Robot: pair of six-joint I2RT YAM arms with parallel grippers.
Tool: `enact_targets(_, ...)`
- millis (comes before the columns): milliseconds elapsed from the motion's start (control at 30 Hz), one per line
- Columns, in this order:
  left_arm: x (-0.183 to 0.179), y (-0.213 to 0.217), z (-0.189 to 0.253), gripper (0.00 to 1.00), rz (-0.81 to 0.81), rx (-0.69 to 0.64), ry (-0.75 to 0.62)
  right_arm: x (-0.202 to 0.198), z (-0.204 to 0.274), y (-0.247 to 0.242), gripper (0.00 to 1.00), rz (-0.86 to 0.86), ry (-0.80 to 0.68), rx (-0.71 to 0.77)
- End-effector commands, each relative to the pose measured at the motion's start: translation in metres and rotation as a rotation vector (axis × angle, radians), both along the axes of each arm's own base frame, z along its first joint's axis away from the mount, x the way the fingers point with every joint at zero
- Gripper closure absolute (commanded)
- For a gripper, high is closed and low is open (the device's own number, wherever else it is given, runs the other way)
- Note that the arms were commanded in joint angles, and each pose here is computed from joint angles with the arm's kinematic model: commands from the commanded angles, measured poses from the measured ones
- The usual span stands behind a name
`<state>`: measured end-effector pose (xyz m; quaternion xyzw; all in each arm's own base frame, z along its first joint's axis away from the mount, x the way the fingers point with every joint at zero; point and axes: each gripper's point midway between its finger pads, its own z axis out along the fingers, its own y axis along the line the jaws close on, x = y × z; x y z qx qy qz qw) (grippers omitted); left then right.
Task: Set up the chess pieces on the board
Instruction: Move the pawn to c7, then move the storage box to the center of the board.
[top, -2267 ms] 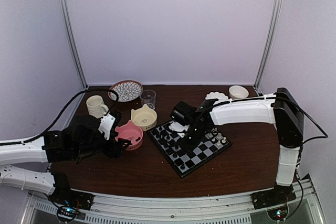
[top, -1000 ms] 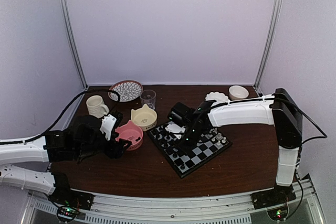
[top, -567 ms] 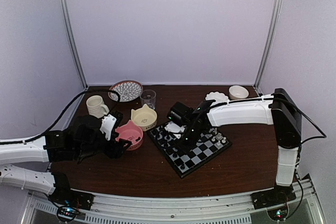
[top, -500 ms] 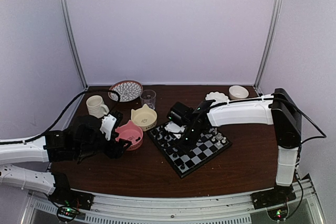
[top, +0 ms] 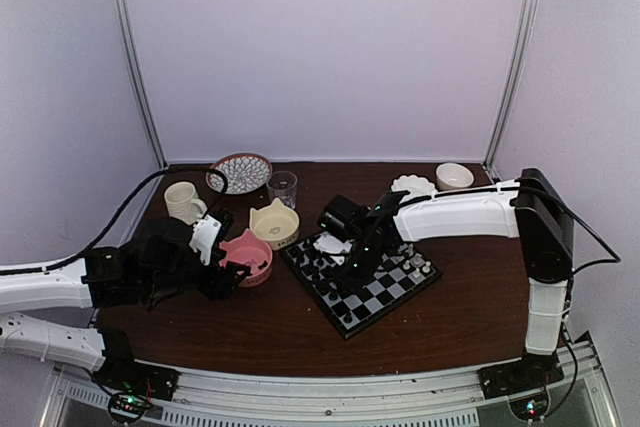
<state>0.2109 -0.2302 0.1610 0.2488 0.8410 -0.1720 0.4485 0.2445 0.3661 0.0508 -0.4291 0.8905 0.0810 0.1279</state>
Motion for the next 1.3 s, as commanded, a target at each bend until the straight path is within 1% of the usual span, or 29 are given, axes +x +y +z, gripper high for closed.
enact_targets(0,0.007,0.002,0.018,0.30,0.041,-0.043,-0.043,0.003,0.020,0.007,0.73,0.003,-0.033,0.042)
enact_targets(133,0.010,0.008,0.016,0.30,0.078,-0.025,-0.029,0.003,0.037,0.005,0.71,0.006,-0.067,0.075)
enact_targets(233,0.016,0.018,0.017,0.31,0.139,-0.002,0.015,0.005,0.059,-0.001,0.69,0.001,-0.126,0.118)
enact_targets(333,0.025,0.031,0.016,0.32,0.202,0.028,0.079,0.008,0.083,-0.007,0.66,-0.012,-0.200,0.166)
enact_targets(467,0.042,0.047,0.013,0.37,0.285,0.058,0.174,0.015,0.117,-0.010,0.63,-0.056,-0.291,0.247)
enact_targets(567,0.063,0.064,0.001,0.39,0.409,0.088,0.243,0.024,0.132,-0.016,0.63,-0.115,-0.371,0.306)
enact_targets(633,0.078,0.066,-0.021,0.39,0.446,0.044,0.327,0.027,0.132,-0.022,0.61,-0.159,-0.427,0.352)
enact_targets(700,0.091,0.065,-0.042,0.38,0.456,0.023,0.377,0.030,0.127,-0.030,0.59,-0.193,-0.486,0.400)
enact_targets(767,0.102,0.062,-0.058,0.38,0.441,0.047,0.398,0.033,0.121,-0.040,0.56,-0.230,-0.537,0.412)
enact_targets(867,0.113,0.051,-0.074,0.38,0.386,0.074,0.427,0.036,0.114,-0.053,0.56,-0.276,-0.579,0.401)
enact_targets(1033,0.125,0.048,-0.090,0.39,0.356,0.126,0.393,0.035,0.104,-0.046,0.56,-0.272,-0.564,0.435)
enact_targets(1167,0.130,0.060,-0.099,0.46,0.396,0.200,0.368,0.035,0.093,-0.046,0.57,-0.265,-0.552,0.412)
enact_targets(1267,0.133,0.067,-0.104,0.48,0.425,0.241,0.355,0.035,0.093,-0.040,0.57,-0.255,-0.552,0.443)
